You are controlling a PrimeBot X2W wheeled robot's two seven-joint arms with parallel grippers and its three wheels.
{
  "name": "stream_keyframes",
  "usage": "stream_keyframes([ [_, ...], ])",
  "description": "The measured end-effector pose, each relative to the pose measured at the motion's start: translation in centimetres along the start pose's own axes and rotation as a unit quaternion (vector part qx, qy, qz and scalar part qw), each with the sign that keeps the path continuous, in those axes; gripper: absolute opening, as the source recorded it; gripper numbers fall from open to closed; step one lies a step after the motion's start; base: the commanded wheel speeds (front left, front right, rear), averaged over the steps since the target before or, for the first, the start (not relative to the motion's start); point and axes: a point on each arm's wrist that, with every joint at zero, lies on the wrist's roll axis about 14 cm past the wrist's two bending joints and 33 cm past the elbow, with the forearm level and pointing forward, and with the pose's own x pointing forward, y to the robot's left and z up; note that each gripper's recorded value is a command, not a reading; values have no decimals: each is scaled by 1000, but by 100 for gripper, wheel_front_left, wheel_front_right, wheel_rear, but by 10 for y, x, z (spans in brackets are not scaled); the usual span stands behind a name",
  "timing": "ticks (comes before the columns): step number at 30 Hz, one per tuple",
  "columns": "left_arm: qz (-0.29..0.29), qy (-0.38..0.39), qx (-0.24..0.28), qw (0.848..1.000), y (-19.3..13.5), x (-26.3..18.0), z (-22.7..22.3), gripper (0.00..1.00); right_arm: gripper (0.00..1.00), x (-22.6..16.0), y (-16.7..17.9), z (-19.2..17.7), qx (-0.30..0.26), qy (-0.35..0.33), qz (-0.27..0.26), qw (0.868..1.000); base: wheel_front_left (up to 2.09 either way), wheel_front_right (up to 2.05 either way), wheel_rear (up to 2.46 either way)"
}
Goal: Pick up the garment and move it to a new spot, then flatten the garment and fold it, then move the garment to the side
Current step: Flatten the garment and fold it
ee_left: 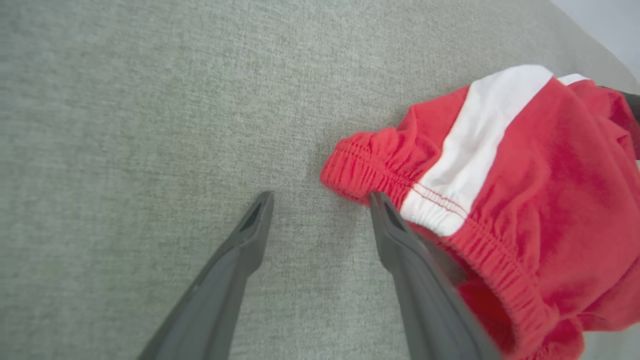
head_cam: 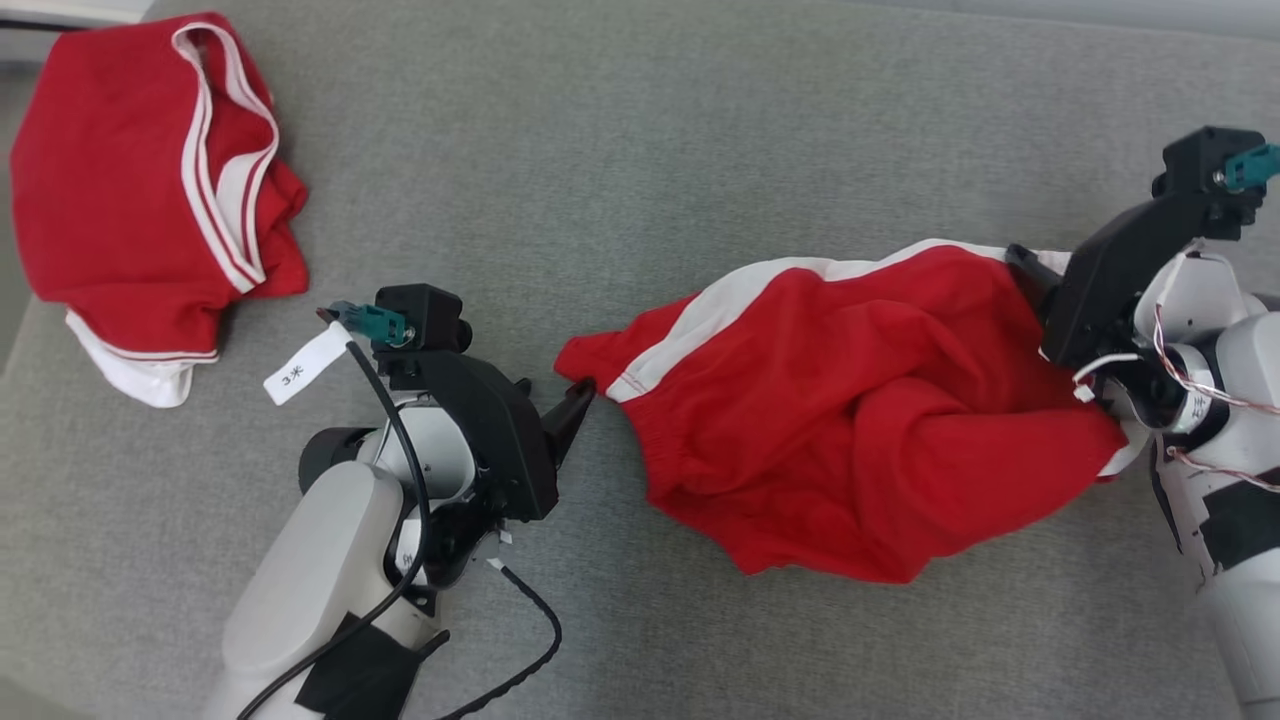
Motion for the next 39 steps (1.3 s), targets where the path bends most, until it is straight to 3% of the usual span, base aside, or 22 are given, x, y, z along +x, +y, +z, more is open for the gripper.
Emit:
stream_keyframes([
  [1, 0, 1, -2, 1000, 1, 0, 0, 100, 96, 2, 3, 1, 1, 0, 3, 1000, 0, 0, 0],
  [2, 0, 1, -1, 1000, 1, 0, 1, 100, 81, 4, 5, 1, 2, 3, 4, 1000, 0, 0, 0],
  [3, 1, 1, -2, 1000, 1, 0, 1, 100, 56, 5, 6, 1, 4, 5, 5, 1000, 0, 0, 0],
  [4, 0, 2, -2, 1000, 1, 1, 1, 100, 49, 7, 7, 1, 5, 7, 6, 1000, 0, 0, 0],
  [7, -6, 6, -10, 1000, 1, 1, -1, 100, 40, 12, 10, -8, 5, 27, 7, 1000, 0, 0, 0],
  [10, -17, 7, -15, 1000, -2, 1, 0, 100, 45, 12, 10, -11, -2, 32, 4, 999, 0, 0, 0],
  [12, -27, 3, -22, 999, -5, 0, 2, 100, 76, 11, 10, -10, -4, 38, 2, 999, 0, 0, 0],
  [13, -31, 1, -23, 999, -7, -1, 4, 100, 97, 10, 9, -9, -4, 39, 0, 999, 0, 0, 0],
  [14, -36, -1, -25, 999, -9, -1, 5, 100, 100, 9, 8, -9, -5, 39, -1, 999, 0, 0, 0],
  [26, -83, -35, -7, 996, -38, -18, 27, 100, 100, -15, -3, 8, 1, 16, -21, 1000, 0, 0, 0],
  [39, -98, 21, -21, 995, -51, -9, -7, 100, 100, -10, -1, -8, 1, 44, -24, 999, 0, 0, 0],
])
